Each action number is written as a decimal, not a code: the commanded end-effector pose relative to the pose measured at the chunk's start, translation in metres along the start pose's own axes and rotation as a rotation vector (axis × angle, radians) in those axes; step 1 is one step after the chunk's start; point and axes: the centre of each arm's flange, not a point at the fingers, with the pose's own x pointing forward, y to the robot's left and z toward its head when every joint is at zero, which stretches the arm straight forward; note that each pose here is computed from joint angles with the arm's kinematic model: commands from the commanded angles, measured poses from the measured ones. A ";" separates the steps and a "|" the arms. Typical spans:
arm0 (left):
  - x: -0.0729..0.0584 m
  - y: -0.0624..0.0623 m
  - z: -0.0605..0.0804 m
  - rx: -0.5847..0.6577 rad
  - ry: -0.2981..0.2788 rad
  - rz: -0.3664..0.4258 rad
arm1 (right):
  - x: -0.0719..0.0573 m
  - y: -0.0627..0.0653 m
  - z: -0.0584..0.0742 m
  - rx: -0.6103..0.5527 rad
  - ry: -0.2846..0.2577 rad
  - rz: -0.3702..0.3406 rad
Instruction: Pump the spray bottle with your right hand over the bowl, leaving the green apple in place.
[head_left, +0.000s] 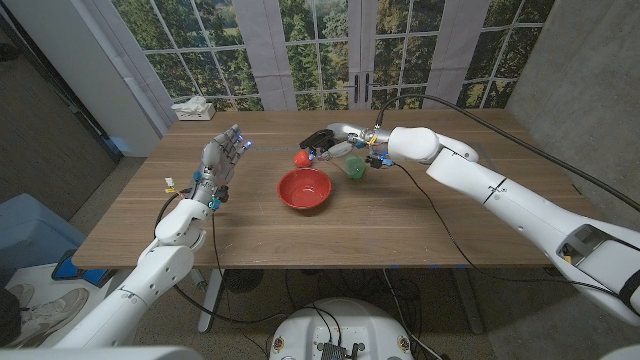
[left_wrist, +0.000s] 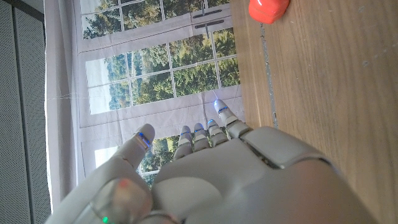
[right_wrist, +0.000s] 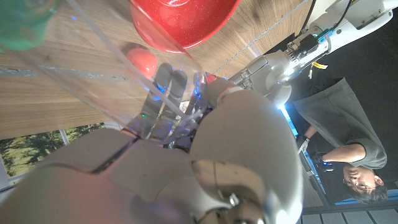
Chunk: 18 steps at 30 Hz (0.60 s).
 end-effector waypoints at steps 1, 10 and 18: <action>0.000 0.000 -0.003 -0.002 0.005 0.007 | 0.003 0.000 -0.004 0.013 0.032 0.042; -0.001 -0.001 -0.003 -0.004 0.004 0.010 | 0.002 -0.003 -0.001 -0.051 0.039 0.034; -0.002 -0.002 -0.004 -0.002 0.011 0.011 | 0.001 -0.006 -0.002 -0.062 0.022 0.017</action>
